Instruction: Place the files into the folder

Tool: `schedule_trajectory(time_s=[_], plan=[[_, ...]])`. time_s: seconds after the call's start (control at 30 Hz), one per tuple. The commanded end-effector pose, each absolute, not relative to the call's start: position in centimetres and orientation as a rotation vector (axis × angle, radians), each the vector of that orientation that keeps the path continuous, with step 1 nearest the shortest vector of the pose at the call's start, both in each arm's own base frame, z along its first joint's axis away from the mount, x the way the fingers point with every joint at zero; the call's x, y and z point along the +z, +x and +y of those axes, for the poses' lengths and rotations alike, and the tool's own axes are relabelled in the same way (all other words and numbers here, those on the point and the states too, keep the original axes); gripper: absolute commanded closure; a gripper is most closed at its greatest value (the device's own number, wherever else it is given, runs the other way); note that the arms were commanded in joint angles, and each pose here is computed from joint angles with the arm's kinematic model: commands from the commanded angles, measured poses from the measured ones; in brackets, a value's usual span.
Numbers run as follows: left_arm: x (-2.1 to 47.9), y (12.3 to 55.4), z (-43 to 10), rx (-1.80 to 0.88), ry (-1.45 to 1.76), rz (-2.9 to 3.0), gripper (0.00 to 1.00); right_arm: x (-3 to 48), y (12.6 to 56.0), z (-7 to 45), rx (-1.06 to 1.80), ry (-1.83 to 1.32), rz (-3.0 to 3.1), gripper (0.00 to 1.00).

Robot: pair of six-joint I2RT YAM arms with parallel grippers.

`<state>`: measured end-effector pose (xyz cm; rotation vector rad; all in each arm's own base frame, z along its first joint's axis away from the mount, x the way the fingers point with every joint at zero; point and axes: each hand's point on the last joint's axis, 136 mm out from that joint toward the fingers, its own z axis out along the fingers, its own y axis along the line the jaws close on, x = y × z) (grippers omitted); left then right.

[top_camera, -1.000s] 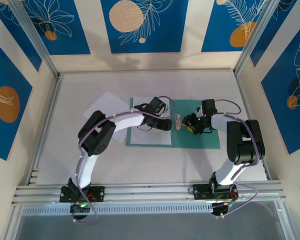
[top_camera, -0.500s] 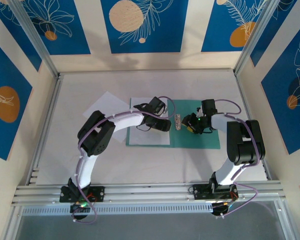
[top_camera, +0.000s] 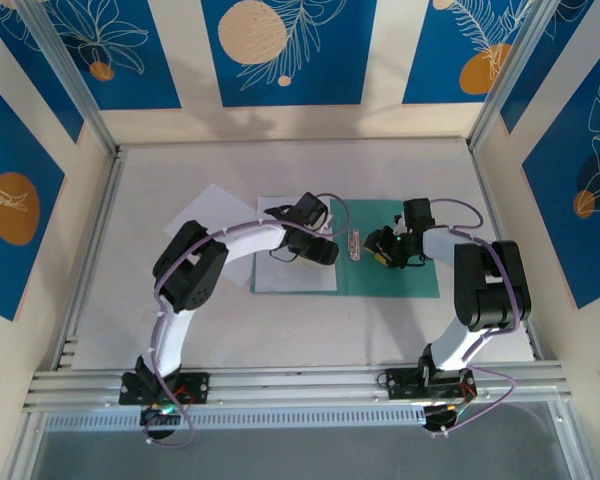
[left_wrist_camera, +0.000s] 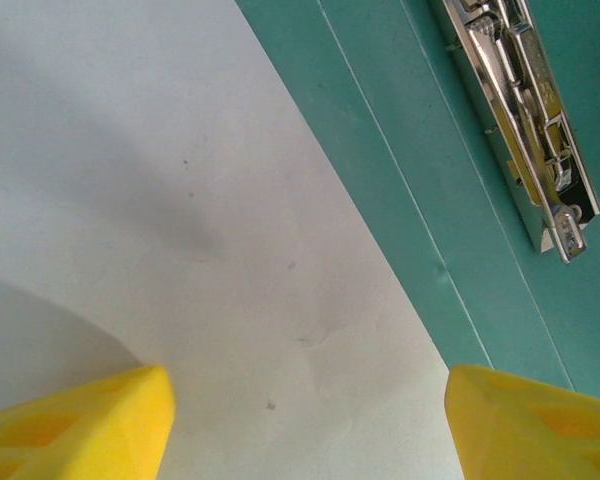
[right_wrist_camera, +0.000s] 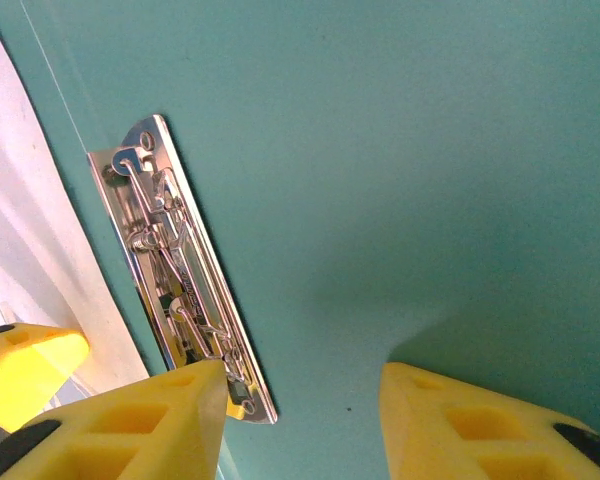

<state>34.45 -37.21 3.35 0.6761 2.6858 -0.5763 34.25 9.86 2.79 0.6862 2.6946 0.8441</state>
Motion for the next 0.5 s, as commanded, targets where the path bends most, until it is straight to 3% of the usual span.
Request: schedule_trajectory(time_s=[0.0, 0.47], plan=[[2.3, 32.7, -36.9, -0.634, 0.708, 2.77, 0.27, 3.1, 33.7, 9.7, 0.834, 0.719, 2.701, 0.54], [1.7, 30.9, -37.7, -0.689, 0.866, 2.762, 0.28, 3.2, 33.9, 9.9, 0.827, 0.723, 2.7, 0.54]])
